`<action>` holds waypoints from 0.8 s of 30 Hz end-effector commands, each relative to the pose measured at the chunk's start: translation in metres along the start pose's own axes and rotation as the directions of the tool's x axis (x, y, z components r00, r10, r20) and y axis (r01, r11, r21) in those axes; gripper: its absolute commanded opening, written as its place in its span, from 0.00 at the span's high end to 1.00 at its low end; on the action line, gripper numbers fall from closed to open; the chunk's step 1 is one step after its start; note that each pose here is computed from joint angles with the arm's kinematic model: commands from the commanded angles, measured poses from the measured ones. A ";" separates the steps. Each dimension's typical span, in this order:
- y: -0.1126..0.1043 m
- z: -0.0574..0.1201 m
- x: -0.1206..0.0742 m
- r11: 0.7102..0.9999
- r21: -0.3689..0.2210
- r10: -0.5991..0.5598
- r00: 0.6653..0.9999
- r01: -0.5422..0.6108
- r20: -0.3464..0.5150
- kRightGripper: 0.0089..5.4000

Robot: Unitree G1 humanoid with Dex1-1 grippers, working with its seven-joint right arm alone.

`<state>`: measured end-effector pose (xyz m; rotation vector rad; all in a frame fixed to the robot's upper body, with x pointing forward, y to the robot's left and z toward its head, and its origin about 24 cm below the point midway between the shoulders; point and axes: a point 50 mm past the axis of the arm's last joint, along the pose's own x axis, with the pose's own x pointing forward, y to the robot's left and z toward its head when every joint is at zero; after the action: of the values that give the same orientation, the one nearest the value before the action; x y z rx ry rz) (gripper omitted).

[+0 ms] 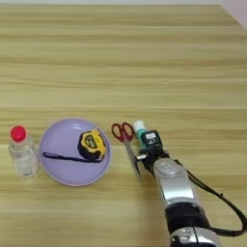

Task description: Move the objects on the table

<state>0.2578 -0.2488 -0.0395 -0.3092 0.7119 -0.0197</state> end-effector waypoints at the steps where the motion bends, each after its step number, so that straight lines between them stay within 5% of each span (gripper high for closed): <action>1: -0.008 0.035 0.002 1.000 -0.018 -0.020 0.993 0.022 0.120 0.69; 11: -0.007 0.030 0.005 0.999 -0.049 -0.015 0.995 0.019 0.094 0.69; 24: -0.008 0.034 0.004 0.999 -0.039 -0.023 0.992 0.028 0.123 0.35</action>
<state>0.2651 -0.2448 -0.0395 -0.3337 0.6933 0.0010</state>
